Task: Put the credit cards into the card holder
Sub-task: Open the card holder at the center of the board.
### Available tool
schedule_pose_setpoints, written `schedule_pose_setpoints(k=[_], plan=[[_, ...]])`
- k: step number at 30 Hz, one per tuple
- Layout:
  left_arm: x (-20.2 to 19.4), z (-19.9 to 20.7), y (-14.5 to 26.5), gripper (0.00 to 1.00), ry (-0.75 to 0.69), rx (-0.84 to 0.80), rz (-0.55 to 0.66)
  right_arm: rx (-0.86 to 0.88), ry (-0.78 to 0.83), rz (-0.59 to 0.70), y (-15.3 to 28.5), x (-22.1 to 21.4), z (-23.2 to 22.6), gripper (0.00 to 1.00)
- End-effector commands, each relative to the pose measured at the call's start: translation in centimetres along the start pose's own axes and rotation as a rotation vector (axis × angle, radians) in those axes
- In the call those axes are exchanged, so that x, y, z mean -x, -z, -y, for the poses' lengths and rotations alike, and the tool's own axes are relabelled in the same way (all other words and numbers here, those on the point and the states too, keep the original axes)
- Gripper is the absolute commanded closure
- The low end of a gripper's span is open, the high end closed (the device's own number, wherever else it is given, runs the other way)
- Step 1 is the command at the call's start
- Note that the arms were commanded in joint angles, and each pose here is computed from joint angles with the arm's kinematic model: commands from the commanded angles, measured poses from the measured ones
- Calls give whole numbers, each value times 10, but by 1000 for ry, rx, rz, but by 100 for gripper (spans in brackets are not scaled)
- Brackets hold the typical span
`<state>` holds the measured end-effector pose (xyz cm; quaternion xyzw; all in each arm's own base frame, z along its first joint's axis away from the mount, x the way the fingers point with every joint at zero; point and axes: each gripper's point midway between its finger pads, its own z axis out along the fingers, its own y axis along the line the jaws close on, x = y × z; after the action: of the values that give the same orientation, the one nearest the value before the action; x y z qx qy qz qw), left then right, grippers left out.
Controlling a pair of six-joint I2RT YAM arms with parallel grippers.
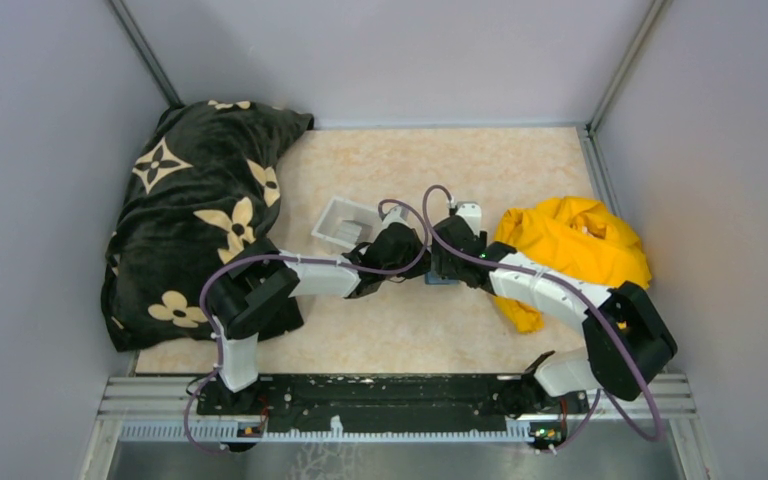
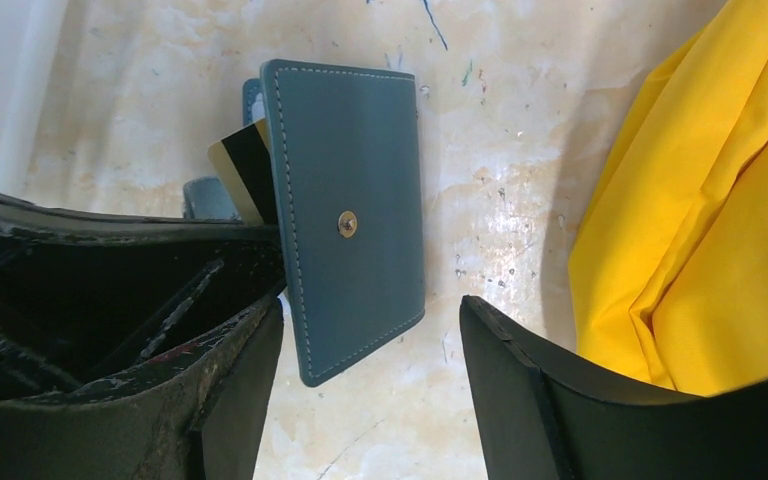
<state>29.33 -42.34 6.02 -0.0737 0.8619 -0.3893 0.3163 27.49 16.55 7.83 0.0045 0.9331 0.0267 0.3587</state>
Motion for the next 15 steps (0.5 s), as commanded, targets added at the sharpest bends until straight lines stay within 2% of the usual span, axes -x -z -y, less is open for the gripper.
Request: schedule_pose_setpoints(k=[1,15], plan=[[-4,3,3,100,0,-25,-6,-20,12,22,-3,10,-4,34],[0,9,13,100,21,-63,11,-144,51,16,-15,1,17,35]])
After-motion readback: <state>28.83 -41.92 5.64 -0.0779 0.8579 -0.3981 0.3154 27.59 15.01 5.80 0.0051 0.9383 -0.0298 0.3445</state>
